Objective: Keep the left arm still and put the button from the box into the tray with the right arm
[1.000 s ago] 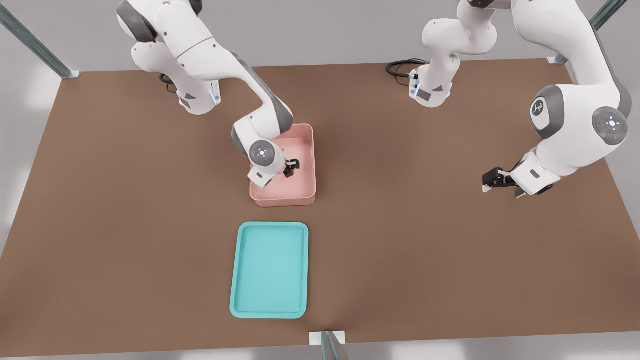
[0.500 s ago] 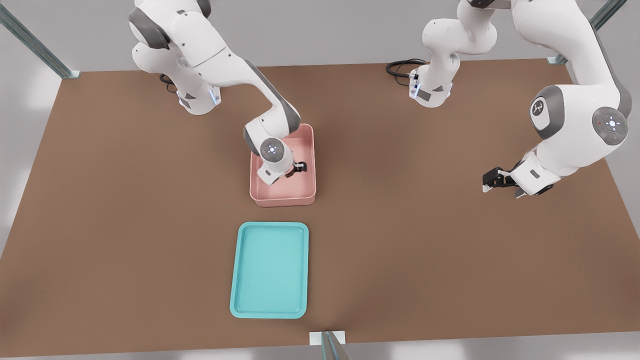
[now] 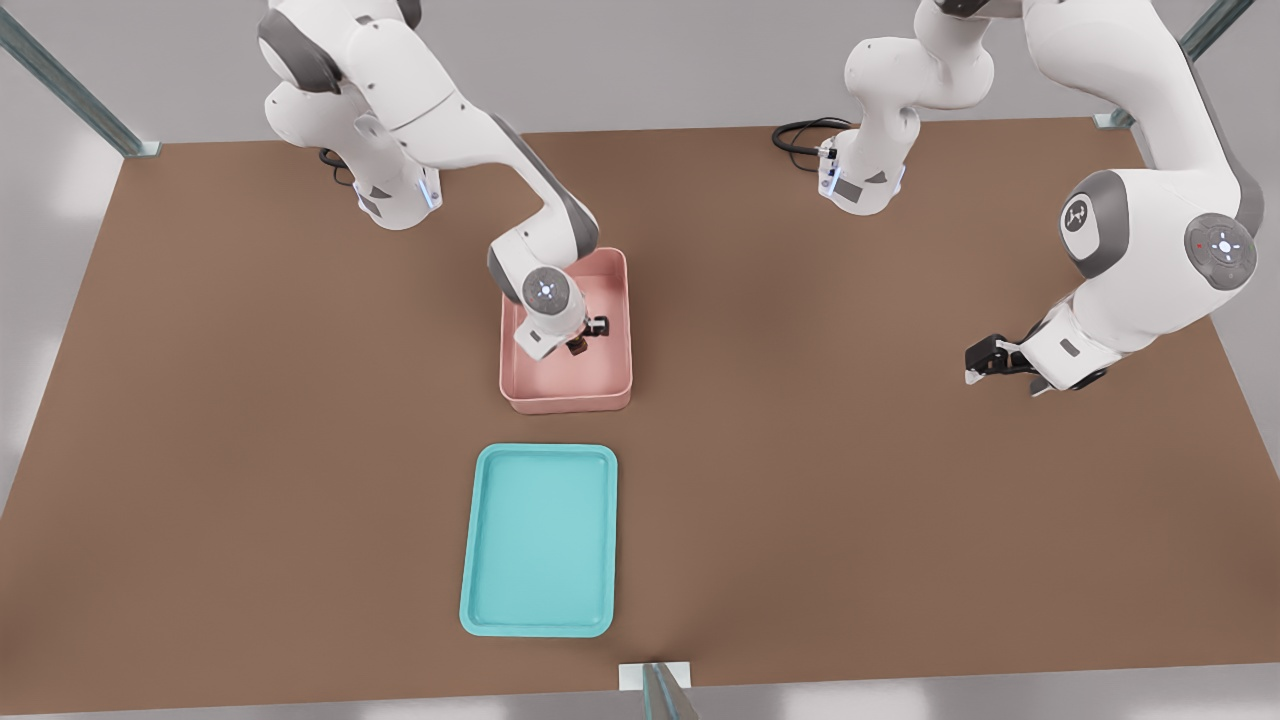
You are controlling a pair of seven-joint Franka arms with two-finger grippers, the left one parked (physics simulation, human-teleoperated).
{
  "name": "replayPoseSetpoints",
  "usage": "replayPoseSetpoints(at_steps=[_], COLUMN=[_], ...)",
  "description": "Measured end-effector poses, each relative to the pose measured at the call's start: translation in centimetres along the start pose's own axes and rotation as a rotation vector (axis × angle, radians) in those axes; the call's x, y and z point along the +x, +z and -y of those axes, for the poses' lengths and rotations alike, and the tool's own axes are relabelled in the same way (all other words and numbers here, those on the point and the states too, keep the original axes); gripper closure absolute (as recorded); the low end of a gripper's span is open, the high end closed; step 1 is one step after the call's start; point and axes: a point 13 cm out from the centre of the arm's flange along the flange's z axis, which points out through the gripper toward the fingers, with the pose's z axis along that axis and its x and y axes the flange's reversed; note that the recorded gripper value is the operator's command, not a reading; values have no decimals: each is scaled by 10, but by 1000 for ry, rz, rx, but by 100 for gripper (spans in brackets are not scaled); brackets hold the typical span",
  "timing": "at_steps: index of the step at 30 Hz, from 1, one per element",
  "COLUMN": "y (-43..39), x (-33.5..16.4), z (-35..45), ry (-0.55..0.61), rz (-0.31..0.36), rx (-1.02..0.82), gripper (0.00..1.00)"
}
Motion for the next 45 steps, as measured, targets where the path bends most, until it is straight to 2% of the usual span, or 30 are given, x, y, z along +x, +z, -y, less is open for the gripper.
replayPoseSetpoints(at_steps=[1, 3, 9, 12, 17, 23, 30, 34, 41, 45], y=[2, 4, 0, 0, -15, -95, -181, -211, -211, -192], x=[-1, -5, -11, -13, -14, -21, -84, -140, -201, -235], z=[0, 1, -2, -2, -6, -19, -5, -1, 4, 13], ry=[0, 1, -1, 0, -6, -17, 32, 46, 15, -8], rz=[2, 9, 29, 33, 47, 86, 105, 102, 70, 76], rx=[0, -2, -15, -18, -36, -95, -142, -152, -134, -118], gripper=[9, 20, 44, 51, 54, 55, 55, 55, 55, 55])
